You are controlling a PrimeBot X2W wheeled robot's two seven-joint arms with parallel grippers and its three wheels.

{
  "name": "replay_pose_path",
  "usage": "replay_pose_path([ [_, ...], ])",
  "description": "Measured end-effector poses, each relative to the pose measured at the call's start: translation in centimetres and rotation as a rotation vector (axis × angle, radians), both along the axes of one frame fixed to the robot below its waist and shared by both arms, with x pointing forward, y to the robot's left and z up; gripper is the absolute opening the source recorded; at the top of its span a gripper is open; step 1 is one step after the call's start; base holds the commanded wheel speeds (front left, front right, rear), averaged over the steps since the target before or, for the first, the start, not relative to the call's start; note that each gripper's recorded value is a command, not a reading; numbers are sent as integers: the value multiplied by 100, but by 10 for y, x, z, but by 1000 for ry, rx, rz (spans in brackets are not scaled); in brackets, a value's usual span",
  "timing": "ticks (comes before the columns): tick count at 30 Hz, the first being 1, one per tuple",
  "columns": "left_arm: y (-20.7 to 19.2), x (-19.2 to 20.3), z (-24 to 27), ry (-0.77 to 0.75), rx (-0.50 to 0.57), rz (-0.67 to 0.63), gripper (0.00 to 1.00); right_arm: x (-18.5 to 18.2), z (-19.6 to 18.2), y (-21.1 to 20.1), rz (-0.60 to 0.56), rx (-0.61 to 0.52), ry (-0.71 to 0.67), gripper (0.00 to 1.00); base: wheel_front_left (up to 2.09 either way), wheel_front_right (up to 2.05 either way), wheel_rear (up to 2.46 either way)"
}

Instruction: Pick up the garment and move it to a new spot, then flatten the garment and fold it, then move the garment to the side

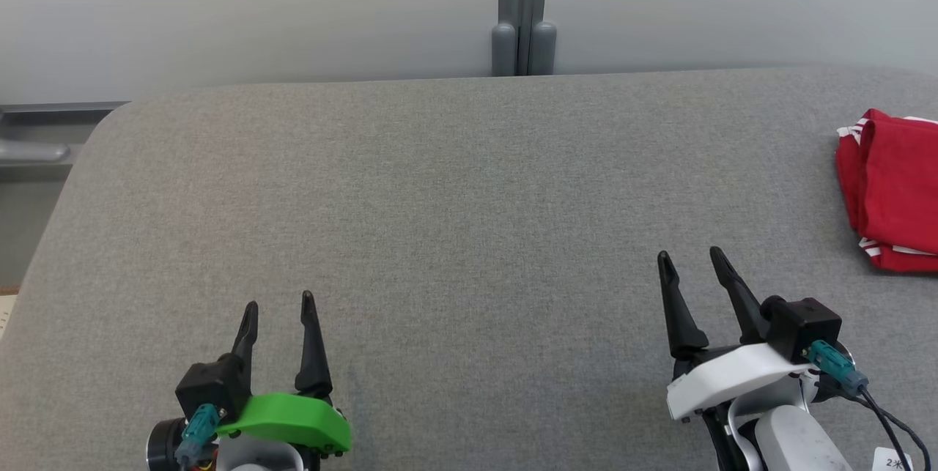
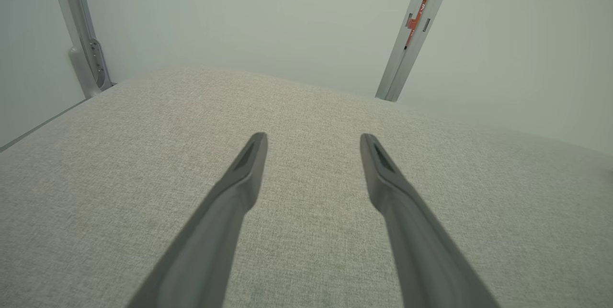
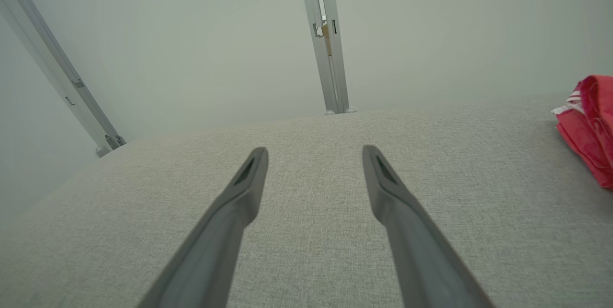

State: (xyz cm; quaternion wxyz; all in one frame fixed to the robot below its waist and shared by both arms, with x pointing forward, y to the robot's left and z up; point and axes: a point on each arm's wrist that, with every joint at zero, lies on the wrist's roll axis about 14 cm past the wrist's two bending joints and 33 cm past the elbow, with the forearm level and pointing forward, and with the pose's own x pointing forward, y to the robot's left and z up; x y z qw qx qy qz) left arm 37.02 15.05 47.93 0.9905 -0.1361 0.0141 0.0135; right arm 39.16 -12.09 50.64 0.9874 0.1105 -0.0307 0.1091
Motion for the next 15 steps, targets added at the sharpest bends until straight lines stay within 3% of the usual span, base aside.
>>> replay_pose_path([
  [10,-1,-1,-5,15,16,-9,100,0,-2,1,2,3,6,100,0,0,0],
  [11,-2,-1,-6,17,15,-11,0,0,-2,1,2,3,8,0,0,0,0],
  [15,0,-7,-20,65,17,-9,0,-8,-20,0,0,-1,63,0,0,0,0],
])
